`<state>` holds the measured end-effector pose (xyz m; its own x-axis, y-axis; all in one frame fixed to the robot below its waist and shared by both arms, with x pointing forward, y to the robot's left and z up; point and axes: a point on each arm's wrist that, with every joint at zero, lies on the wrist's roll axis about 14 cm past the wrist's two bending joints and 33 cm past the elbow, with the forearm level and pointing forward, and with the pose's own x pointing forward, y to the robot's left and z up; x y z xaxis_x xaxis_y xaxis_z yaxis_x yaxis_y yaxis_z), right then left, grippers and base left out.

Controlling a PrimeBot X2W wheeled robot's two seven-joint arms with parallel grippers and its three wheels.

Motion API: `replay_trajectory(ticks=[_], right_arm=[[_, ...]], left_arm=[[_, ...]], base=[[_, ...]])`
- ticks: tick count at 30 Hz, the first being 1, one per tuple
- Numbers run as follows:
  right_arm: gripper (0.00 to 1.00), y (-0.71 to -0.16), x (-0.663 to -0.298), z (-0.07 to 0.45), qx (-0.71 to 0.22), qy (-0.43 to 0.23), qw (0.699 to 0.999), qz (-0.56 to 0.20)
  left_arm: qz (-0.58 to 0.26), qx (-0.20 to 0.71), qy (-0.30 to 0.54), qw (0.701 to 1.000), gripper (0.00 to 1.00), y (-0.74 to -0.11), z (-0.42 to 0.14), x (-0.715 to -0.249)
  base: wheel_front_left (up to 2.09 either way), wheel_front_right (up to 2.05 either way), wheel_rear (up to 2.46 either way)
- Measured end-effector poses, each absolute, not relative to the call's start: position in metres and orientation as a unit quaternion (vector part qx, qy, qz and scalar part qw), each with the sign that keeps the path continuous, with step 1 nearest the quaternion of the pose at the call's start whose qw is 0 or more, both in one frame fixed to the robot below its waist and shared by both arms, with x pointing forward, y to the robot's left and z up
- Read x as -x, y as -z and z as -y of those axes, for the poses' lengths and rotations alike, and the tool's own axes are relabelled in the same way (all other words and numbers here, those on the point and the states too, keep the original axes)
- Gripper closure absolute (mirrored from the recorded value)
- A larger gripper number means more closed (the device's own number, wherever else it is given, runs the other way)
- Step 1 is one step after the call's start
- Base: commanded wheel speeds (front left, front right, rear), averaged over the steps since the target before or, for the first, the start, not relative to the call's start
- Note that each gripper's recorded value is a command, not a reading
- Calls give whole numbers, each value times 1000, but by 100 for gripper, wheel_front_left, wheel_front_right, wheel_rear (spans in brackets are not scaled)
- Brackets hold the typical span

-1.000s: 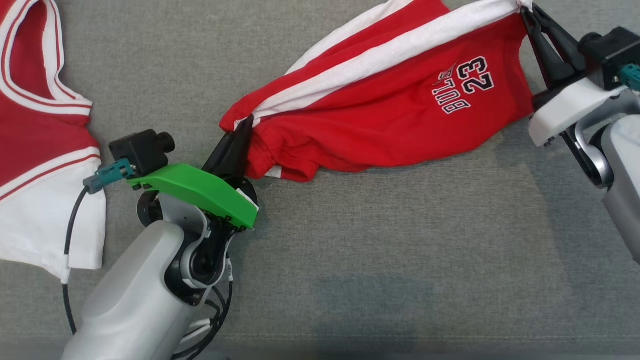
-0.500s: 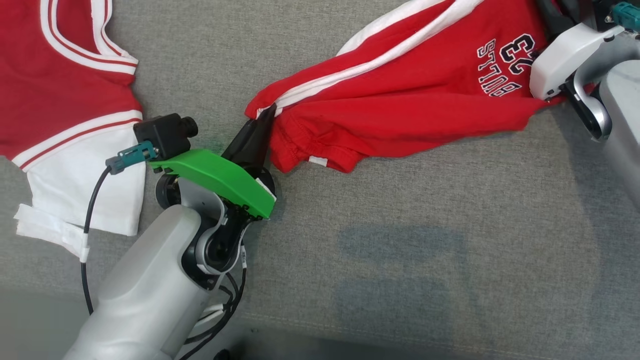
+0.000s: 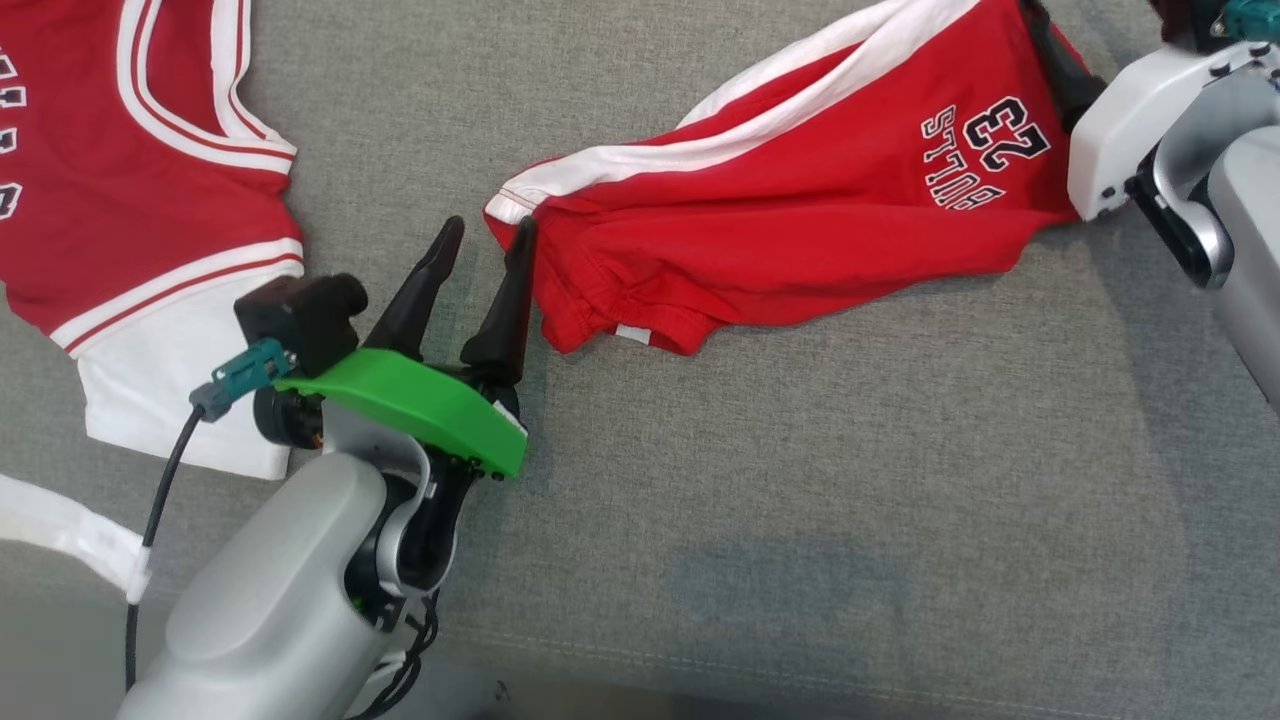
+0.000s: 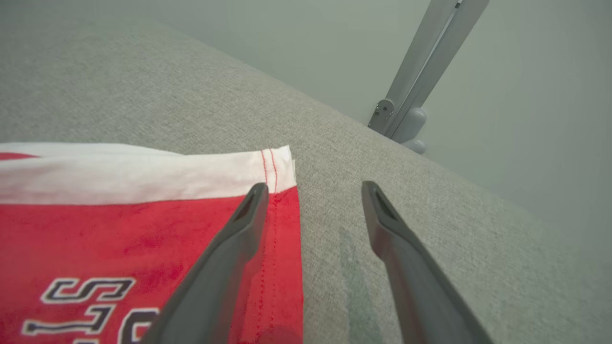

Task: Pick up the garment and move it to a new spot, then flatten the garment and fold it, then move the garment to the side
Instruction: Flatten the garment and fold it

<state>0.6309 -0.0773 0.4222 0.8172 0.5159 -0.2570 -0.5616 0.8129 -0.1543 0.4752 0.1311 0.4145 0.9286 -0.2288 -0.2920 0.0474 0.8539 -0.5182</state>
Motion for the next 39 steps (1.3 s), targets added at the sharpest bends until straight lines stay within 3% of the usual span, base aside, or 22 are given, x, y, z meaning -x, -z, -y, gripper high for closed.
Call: replay_trajectory(ticks=[3, 11, 14, 15, 26, 39], right_arm=[[0, -408, -616, 84, 117, -283, 938, -163], [2, -383, -596, 84, 101, -282, 909, -290], [62, -377, -591, 78, 91, -286, 898, -323], [100, -375, -589, 75, 91, -289, 893, -333], [100, -387, -562, 85, -6, -265, 890, -372], [100, -424, -515, 197, -63, -136, 928, -341]], left_arm=[[-159, 214, 70, 961, 0, -420, -136, -464], [-164, 203, 60, 963, 0, -415, -126, -429], [-166, 198, 61, 964, 0, -412, -124, -423], [-166, 197, 58, 965, 0, -412, -125, -421], [-181, 188, 67, 963, 0, -404, -120, -390], [-201, 184, 115, 955, 0, -408, -108, -339]], base=[[0, 0, 0], [0, 0, 0], [0, 0, 0], [0, 0, 0], [0, 0, 0], [0, 0, 0]])
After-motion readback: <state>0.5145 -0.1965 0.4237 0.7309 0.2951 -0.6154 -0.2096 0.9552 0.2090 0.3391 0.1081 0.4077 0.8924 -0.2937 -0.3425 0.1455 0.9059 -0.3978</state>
